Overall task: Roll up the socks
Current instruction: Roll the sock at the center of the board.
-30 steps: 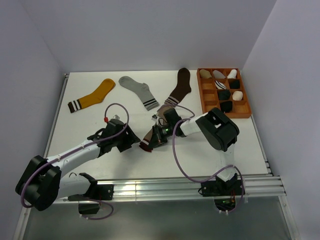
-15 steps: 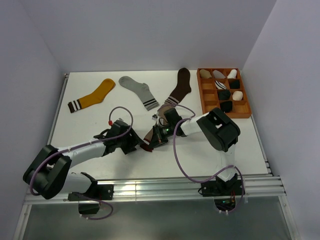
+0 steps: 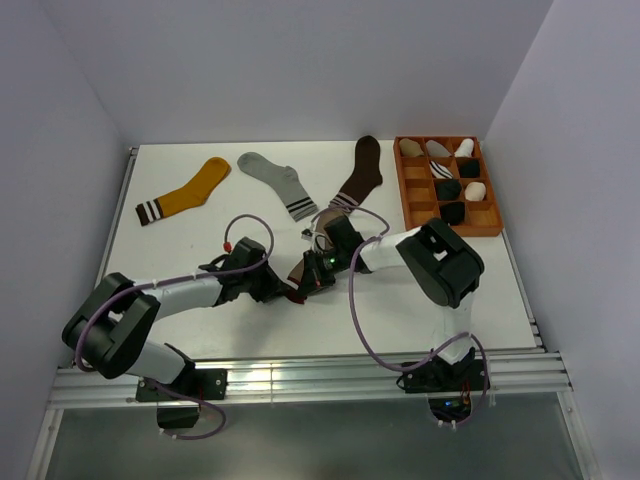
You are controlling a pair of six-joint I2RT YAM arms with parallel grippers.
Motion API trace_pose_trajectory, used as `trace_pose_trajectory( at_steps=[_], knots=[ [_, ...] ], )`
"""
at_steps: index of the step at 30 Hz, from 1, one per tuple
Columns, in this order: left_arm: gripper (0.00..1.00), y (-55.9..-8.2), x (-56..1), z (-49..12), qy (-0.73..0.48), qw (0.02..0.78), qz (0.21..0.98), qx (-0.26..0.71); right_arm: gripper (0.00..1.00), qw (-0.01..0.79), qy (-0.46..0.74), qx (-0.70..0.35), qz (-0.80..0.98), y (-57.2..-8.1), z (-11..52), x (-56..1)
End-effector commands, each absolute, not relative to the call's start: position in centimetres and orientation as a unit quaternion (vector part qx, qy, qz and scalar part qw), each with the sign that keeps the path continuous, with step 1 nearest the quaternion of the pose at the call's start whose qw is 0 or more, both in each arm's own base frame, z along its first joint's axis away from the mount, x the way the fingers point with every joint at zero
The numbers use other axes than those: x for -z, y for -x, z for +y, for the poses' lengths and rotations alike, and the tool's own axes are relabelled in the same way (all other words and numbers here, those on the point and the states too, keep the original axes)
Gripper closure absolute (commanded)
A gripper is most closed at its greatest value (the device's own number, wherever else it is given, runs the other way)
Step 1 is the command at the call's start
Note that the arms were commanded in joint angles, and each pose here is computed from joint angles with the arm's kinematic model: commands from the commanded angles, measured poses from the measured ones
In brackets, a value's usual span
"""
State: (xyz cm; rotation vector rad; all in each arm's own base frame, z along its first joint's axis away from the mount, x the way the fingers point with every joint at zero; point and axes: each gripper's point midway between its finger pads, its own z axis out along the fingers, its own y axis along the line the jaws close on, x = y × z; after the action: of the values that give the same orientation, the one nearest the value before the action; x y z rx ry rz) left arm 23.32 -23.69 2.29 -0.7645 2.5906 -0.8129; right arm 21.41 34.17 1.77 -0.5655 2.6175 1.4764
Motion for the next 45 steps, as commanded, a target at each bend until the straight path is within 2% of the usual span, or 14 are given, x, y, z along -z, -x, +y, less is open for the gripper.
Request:
trace_pose_trajectory(
  at_steps=[1,2,5,6,8,13,23,45],
  knots=[
    [0.74,-23.8,-2.2,-23.2,0.281,0.167,0.909,0.259,0.96,0.081,0.214,-0.445,0.866,-21.7,33.8,-2.1],
    [0.82,-23.8,-2.2,-23.0,0.284,0.168,0.909,0.256,0.95,0.087,0.217,-0.438,0.868,-21.8,33.7,-2.0],
    [0.92,-23.8,-2.3,-23.0,0.282,0.166,0.911,0.251,0.84,0.113,0.238,-0.423,0.867,-21.8,33.7,-2.6],
    [0.95,-23.6,-2.2,-22.8,0.282,0.163,0.914,0.243,0.77,0.126,0.244,-0.42,0.865,-21.9,33.8,-3.1],
    [0.99,-23.8,-2.6,-22.9,0.277,0.164,0.915,0.242,0.68,0.138,0.269,-0.411,0.86,-21.4,34.0,-3.5],
    [1.0,-23.5,-2.9,-22.7,0.271,0.155,0.922,0.229,0.57,0.206,0.316,-0.359,0.854,-21.4,34.2,-4.5],
    [1.0,-23.4,-3.2,-23.3,0.259,0.138,0.929,0.228,0.51,0.31,0.362,-0.252,0.842,-21.5,34.6,-4.3],
    [1.0,-23.5,-3.8,-23.9,0.251,0.13,0.93,0.236,0.51,0.362,0.438,-0.152,0.809,-19.7,36.5,-2.5]
  ],
)
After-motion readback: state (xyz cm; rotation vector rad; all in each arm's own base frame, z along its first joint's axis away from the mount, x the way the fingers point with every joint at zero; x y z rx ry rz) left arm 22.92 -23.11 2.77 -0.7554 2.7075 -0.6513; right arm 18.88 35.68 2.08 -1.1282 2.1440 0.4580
